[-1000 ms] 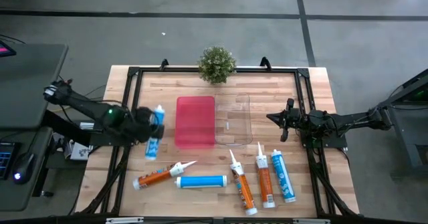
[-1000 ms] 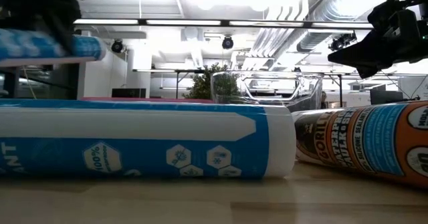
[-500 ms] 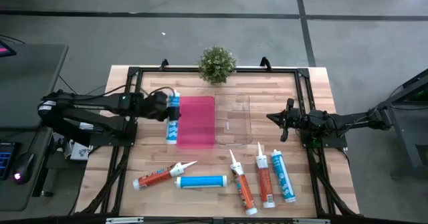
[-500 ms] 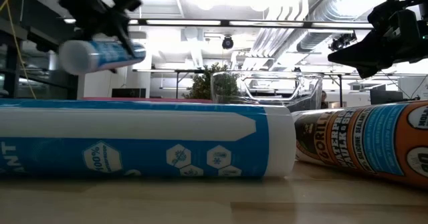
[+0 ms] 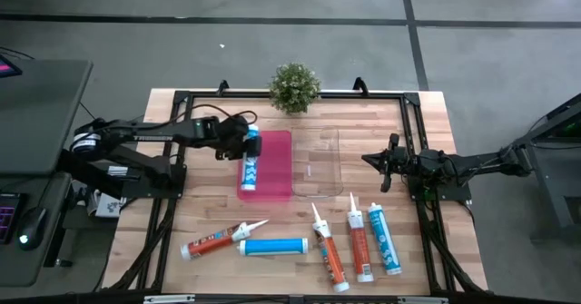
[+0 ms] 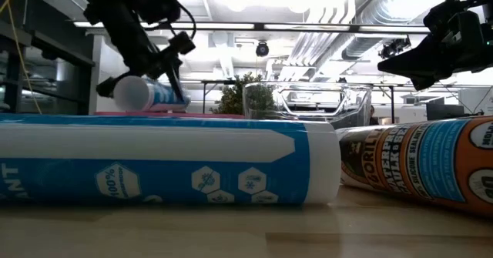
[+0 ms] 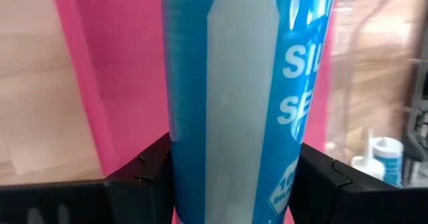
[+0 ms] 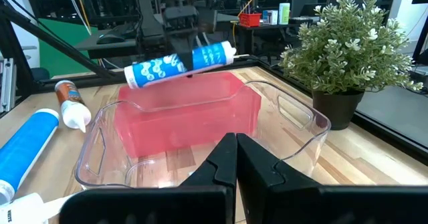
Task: Pick & place silicon tubes, Sealant and Lysol wipes
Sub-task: Put the left blue sealant into the pink bin, then put the right blue sealant into the pink bin
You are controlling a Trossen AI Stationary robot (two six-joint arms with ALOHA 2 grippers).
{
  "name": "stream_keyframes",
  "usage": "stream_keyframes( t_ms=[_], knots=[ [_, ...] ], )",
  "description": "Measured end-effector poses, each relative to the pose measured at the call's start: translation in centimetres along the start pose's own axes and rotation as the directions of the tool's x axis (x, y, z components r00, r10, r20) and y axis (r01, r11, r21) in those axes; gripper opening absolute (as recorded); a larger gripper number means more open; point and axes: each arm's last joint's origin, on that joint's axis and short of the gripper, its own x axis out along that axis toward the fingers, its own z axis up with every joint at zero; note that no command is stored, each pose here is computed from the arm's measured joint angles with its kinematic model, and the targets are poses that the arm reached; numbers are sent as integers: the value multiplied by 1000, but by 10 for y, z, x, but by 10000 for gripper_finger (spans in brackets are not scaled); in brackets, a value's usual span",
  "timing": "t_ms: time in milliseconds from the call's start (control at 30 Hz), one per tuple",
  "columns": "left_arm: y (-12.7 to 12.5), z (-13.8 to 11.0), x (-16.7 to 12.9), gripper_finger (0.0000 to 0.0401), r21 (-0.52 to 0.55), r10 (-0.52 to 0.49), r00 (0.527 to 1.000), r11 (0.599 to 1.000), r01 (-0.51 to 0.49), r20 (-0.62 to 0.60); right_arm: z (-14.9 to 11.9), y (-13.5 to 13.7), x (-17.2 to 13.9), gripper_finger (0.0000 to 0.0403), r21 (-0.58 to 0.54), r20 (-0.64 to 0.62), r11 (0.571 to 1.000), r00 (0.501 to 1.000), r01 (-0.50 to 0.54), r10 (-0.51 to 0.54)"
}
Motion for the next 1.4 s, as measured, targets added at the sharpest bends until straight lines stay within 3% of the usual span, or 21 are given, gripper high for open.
stream_keyframes(
  t_ms=[467,667,833,1000,1100,1233,1400],
  knots=[
    [3,0,6,194,-45,52,999,998,-51,14,0,0,0,1,0,0,1000,1000,0,0],
    [6,0,6,297,-57,77,997,995,-76,10,0,0,0,1,0,0,1000,1000,0,0],
    [6,0,6,315,-56,77,997,995,-77,12,0,0,0,1,0,0,1000,1000,0,0],
    [5,0,6,287,-36,70,997,997,-70,16,0,0,0,1,0,0,1000,1000,0,0],
    [1,1,1,255,24,16,1000,1000,-16,20,0,0,0,1,0,0,1000,1000,0,0],
    [-14,2,-13,193,162,-38,999,986,37,7,0,0,0,1,0,0,1000,1000,0,0],
    [-39,-1,-33,86,328,-91,996,941,86,0,0,0,0,1,0,0,1000,1000,0,0]
  ],
)
